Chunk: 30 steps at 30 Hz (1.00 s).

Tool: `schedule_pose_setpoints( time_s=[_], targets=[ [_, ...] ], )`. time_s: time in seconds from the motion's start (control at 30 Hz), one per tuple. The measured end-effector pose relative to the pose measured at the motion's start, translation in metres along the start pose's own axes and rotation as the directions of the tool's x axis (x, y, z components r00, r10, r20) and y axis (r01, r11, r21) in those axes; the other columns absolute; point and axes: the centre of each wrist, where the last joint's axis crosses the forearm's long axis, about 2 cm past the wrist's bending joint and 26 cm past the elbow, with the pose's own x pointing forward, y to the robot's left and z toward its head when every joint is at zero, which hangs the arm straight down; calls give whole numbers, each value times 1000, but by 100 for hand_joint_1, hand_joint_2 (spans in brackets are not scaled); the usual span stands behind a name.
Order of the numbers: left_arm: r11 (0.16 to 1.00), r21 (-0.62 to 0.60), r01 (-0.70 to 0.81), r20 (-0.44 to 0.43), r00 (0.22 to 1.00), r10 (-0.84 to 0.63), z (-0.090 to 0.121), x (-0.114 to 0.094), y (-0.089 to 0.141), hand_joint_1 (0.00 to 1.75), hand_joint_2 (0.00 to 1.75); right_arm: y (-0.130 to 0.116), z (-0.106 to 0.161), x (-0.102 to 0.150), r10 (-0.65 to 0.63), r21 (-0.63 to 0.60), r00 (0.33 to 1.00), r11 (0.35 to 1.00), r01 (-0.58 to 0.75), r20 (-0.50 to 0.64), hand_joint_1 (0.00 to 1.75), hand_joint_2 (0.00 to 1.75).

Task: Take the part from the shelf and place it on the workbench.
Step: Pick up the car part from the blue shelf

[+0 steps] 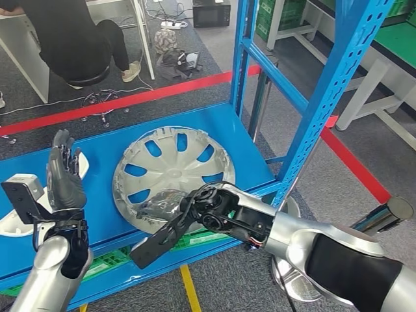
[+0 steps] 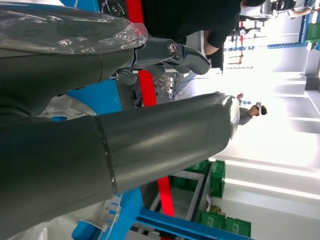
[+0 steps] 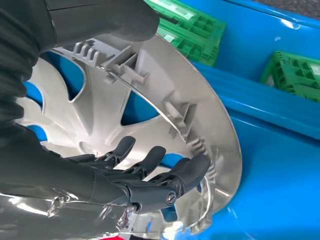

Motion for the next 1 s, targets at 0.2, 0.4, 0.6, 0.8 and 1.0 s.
schedule_pose_setpoints(
  time_s=[0.2,0.4,0.6,0.8,1.0],
  targets=[
    [1000,-2,-1,2,1000,1,0,0,0,0,0,-1,3,2,-4,-7,1000,1000,4,6,175,175],
    [1000,-2,0,2,1000,0,0,0,0,0,0,-2,3,2,-2,-8,1000,1000,2,7,175,175],
    [1000,-2,-1,3,1000,1,0,0,0,0,0,-1,4,3,5,-8,1000,1000,-5,11,0,175],
    [1000,-6,-2,5,1000,2,0,0,0,0,0,3,4,0,12,16,1000,1000,-12,2,0,175],
    [1000,-10,-2,2,1000,2,0,0,0,0,0,12,5,-4,43,78,998,996,-40,-44,0,175]
  ],
)
